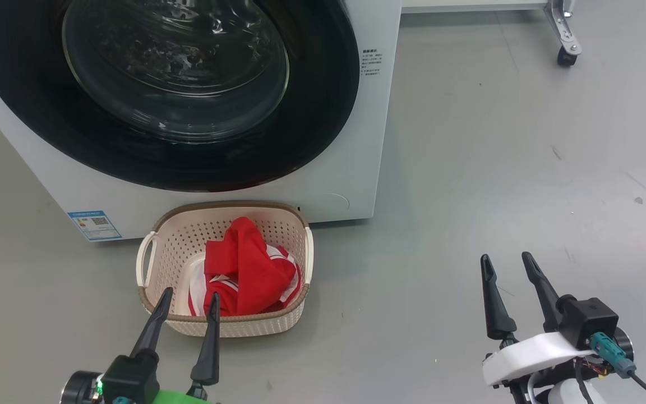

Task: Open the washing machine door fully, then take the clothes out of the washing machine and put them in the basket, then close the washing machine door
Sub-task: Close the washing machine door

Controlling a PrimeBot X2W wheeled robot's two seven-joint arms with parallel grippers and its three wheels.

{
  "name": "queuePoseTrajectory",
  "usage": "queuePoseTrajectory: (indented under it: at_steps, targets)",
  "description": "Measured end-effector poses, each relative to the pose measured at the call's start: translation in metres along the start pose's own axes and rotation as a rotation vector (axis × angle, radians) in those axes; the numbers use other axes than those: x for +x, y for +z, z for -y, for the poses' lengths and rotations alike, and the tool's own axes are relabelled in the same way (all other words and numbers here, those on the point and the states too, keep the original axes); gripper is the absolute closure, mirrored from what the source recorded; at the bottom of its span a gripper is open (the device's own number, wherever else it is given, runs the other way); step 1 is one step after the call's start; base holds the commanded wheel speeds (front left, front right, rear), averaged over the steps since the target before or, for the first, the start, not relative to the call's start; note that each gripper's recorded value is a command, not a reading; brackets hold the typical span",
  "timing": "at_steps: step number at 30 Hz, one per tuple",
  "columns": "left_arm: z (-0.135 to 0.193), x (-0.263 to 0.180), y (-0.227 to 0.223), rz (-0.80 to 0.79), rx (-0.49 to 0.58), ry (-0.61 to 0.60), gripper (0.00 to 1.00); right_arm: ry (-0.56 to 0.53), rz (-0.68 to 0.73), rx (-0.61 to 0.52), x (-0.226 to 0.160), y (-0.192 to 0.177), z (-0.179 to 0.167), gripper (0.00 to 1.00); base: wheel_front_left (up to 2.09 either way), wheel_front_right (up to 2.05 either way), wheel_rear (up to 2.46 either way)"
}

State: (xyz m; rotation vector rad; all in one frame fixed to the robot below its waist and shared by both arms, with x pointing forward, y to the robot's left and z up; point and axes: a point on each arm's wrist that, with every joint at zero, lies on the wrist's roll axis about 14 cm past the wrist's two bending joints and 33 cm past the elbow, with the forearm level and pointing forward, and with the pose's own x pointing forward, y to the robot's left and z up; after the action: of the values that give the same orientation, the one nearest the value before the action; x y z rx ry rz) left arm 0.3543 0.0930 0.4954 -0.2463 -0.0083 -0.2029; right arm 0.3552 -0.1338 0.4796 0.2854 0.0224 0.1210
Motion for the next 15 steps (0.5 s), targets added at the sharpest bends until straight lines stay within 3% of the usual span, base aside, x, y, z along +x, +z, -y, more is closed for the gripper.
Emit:
queuePoseTrajectory:
  at_steps: [15]
  targets:
    - [0.0042, -0.0007, 0.0032, 0.010, -0.002, -0.010, 0.00, -0.008, 0.030, -0.001, -0.0091, 0.0088, -0.0015, 0.00, 0.00, 0.00, 0.00]
